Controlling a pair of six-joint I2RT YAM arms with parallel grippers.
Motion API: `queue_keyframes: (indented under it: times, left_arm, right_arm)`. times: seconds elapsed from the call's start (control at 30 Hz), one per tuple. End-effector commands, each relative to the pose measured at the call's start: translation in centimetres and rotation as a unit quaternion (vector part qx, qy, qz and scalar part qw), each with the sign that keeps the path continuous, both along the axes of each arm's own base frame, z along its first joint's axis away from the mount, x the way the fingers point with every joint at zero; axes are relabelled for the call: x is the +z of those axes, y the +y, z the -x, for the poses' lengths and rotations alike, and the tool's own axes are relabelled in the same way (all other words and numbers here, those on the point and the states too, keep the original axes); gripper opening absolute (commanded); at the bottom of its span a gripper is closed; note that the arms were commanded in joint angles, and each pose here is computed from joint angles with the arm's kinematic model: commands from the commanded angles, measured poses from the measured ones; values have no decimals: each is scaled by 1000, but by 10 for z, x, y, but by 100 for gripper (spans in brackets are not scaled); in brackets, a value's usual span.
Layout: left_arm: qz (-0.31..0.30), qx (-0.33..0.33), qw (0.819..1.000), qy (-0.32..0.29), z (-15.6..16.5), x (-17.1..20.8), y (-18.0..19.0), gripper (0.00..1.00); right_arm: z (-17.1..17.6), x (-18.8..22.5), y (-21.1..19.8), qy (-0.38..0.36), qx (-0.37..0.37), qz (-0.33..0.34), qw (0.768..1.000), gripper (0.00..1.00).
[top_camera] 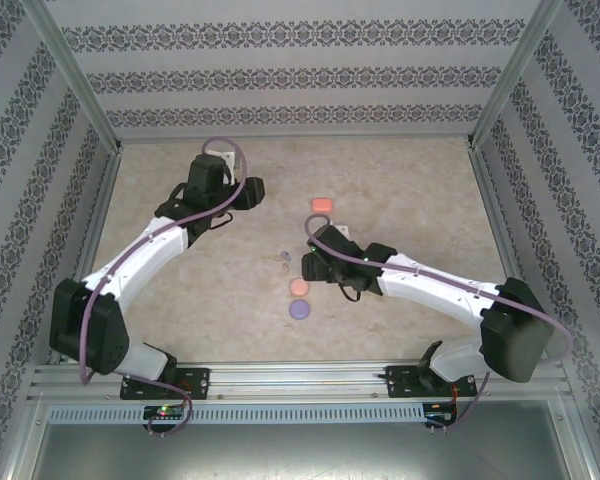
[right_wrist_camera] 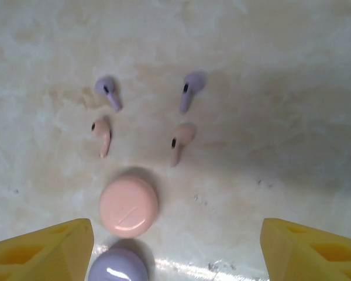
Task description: Insert the wireless bluetooth earbuds into the charging case
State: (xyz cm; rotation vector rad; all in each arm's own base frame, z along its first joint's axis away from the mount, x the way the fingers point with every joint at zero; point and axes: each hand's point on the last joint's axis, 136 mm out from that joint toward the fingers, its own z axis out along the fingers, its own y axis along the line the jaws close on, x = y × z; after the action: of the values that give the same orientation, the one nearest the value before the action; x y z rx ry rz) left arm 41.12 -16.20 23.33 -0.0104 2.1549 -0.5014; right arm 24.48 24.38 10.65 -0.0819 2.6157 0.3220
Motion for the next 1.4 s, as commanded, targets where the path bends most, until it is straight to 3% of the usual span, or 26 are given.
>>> queue_keyframes:
  times: [0.0, 0.07, 0.23, 0.3, 0.33, 0.37, 0.7, 0.83, 1.1, 1.37]
  left_arm:
    - [5, 22, 997, -74, 2, 39, 12, 66]
    - [8, 28, 996, -82, 7, 45, 17, 67]
    - [39, 57, 993, -97, 15, 56, 30, 84]
    - [45, 73, 991, -100, 17, 58, 35, 85]
    - [46, 92, 990, -99, 17, 58, 42, 97]
    - [45, 111, 988, -99, 18, 58, 49, 100]
    - [38, 187, 976, -100, 29, 53, 82, 99]
    - [62, 264, 959, -85, 38, 47, 106, 99]
    - [99, 300, 942, -110, 46, 42, 119, 99]
    - [68, 296, 948, -94, 46, 41, 120, 99]
  right_arm:
    - [13, -8, -1, 7, -23, 25, 999, 76]
    - [23, -13, 3, 15, -22, 29, 999, 76]
    - [47, -26, 18, 39, -9, 46, 998, 77]
    - [53, -31, 22, 48, -8, 59, 997, 79]
    - [54, -33, 24, 51, -9, 63, 997, 79]
    - [56, -36, 25, 56, -11, 69, 996, 79]
    - [59, -68, 46, 85, -29, 95, 991, 79]
    - [60, -78, 46, 92, -38, 102, 990, 78]
    - [60, -90, 54, 105, -39, 105, 988, 76]
    - [64, -95, 57, 117, -40, 104, 987, 74]
